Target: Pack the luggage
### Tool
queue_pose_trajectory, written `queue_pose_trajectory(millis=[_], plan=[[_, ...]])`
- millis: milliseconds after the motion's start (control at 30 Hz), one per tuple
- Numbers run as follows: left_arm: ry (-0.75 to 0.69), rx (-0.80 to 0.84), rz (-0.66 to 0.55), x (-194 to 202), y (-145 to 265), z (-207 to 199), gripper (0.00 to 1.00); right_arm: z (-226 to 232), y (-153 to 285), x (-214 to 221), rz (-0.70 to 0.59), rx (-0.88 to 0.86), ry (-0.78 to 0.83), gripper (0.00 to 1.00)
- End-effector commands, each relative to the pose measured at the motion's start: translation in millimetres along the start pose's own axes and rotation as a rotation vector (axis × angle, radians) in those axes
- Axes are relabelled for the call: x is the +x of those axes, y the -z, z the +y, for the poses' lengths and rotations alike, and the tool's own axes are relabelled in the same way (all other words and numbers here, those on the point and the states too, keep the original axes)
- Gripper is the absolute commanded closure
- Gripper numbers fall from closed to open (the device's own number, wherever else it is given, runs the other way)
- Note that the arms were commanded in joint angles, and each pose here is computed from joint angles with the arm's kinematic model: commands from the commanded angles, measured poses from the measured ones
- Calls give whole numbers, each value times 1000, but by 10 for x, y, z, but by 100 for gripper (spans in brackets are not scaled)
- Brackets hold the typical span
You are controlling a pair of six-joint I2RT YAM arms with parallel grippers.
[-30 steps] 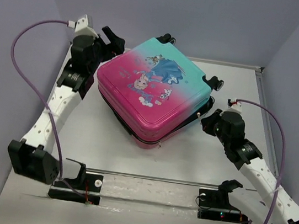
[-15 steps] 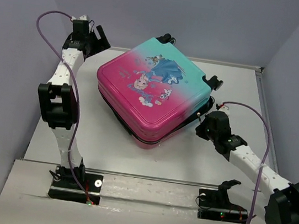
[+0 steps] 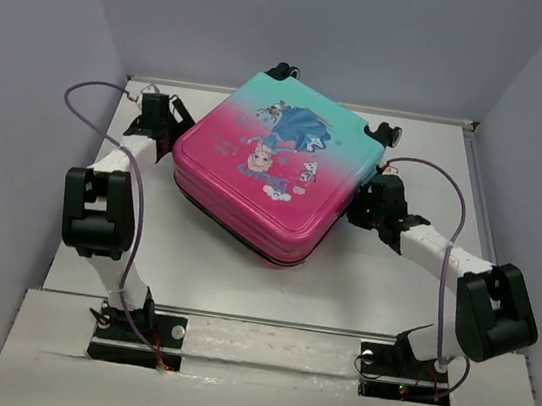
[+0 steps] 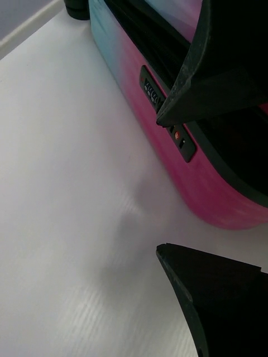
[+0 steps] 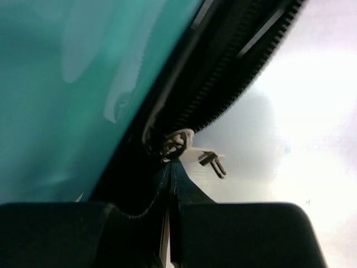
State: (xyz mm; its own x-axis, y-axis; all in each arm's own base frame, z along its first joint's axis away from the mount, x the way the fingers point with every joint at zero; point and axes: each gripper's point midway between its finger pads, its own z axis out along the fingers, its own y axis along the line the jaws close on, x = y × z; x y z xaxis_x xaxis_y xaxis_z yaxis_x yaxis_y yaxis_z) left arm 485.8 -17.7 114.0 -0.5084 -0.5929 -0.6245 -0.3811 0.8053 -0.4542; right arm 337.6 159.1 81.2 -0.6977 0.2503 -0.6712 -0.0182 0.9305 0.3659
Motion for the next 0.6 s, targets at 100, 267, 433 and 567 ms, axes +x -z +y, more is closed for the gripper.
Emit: queue_pose_trajectory(millis=[100,267,433,567], plan=[[18,196,-56,168,683,-418,1,1232,47,-1280,-248,-439,135,93],[-13,238,-186,-315,1125,-610,1,1162,-125,-1417,-169,-381,135,82],[-90,238,-435,-1305,2041,-980,1,782,5,-1396,-174,-229,90,52],[-145,328,-505,-1307,2659,-1221,1,657,302,-1238,-193,-210,78,41]])
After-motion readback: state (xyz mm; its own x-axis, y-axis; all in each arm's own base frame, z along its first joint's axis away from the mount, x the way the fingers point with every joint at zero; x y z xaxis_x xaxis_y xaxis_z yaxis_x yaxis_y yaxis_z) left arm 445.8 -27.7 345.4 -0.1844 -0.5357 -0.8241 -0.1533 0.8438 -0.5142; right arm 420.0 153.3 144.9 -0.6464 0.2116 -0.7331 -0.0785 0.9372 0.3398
